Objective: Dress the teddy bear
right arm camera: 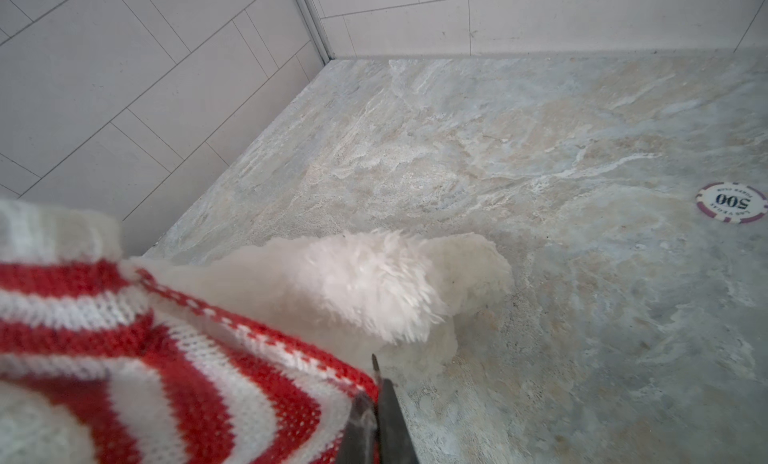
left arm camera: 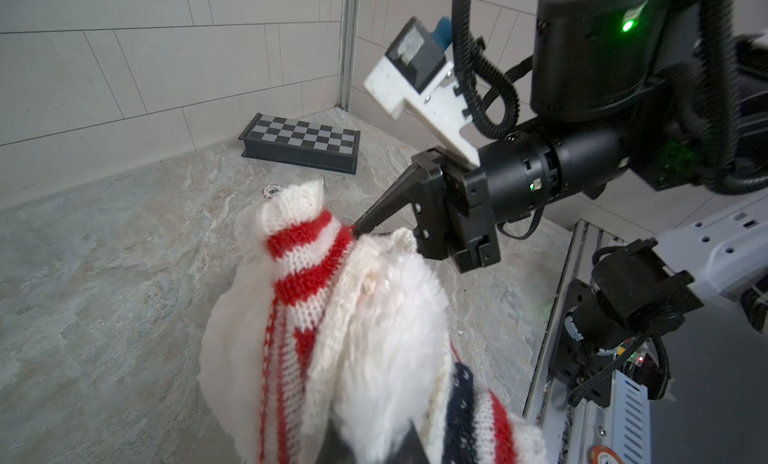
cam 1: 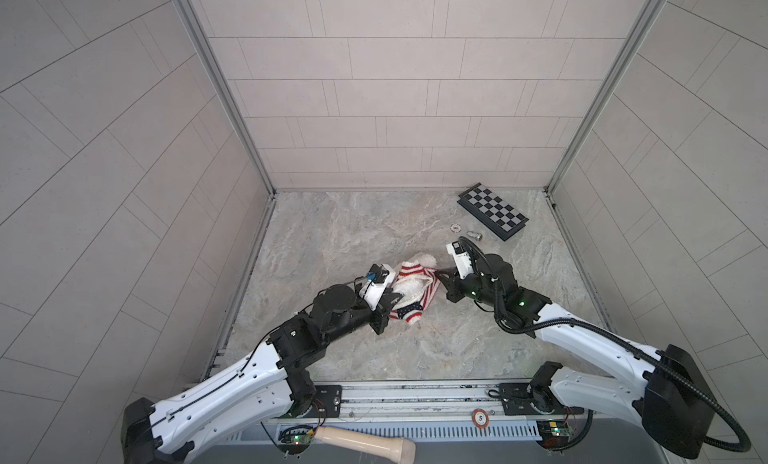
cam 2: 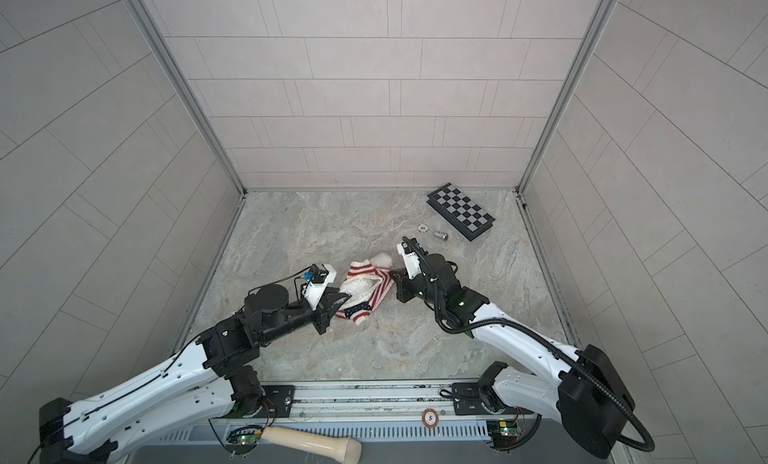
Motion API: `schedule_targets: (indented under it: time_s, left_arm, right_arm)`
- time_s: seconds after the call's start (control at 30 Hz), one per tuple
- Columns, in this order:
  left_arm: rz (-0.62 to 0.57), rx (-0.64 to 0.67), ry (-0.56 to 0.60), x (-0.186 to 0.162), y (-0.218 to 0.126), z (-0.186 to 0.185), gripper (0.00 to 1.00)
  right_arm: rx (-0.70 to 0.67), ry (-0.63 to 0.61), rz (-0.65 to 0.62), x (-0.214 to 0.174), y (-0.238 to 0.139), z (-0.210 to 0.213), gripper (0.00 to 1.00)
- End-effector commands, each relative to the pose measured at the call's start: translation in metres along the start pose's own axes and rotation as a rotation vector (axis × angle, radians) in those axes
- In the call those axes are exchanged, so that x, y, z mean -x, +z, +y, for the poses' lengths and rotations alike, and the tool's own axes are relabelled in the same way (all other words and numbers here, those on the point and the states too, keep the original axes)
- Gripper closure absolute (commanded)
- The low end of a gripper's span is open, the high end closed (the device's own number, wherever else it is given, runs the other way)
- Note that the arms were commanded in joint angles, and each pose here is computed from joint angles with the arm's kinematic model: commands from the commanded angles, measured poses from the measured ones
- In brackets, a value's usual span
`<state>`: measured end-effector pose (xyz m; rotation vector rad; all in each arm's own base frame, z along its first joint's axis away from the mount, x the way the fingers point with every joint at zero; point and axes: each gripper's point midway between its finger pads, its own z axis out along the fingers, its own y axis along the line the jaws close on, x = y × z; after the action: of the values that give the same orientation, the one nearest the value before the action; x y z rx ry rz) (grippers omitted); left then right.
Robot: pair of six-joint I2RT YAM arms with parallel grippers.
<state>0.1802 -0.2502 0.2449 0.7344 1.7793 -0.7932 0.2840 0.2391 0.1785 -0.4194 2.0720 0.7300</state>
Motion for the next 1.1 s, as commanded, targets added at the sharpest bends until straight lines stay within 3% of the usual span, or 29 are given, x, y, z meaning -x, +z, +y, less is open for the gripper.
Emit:
schedule_targets:
  time_s: [0.0,0.13,0.27,0.5,0.6,0.67,0.87,1.07]
  left_arm:
    - [-0.242,-0.038,-0.091,0.059,-0.020,-0.008,1.00]
    - [-0.285,0.088,-0.164,0.064,-0.030,0.015,1.00]
    - [-0.305,0.248,-0.223,0.052,-0.040,0.045,1.00]
    - [-0.299,0.234,-0.260,0.052,-0.030,0.043,1.00]
    - [-0.290,0.182,-0.266,0.052,-0.021,0.035,1.00]
    - [-0.313,0.150,-0.288,0.057,-0.022,0.031,1.00]
    - [-0.405,0.108,-0.362,0.089,-0.036,0.025,1.00]
    - [-0.489,0.011,-0.429,0.120,-0.037,0.012,1.00]
  right_arm:
    - [-0.133,0.041,0.135,-0.046,0.015,-0.043,1.00]
    - [-0.080,0.046,0.160,-0.049,0.020,-0.032,1.00]
    - [-0.018,-0.047,0.133,-0.042,-0.002,-0.006,1.00]
    - [0.225,-0.145,-0.092,-0.026,-0.039,0.044,0.99]
    - [0.229,-0.159,-0.102,-0.008,-0.039,0.050,0.90]
    - [0.218,-0.129,-0.123,0.000,-0.040,0.050,0.77]
    - [0.250,-0.030,-0.211,-0.006,-0.052,0.051,0.50]
    - [0.437,0.071,-0.364,0.032,-0.053,0.085,0.48]
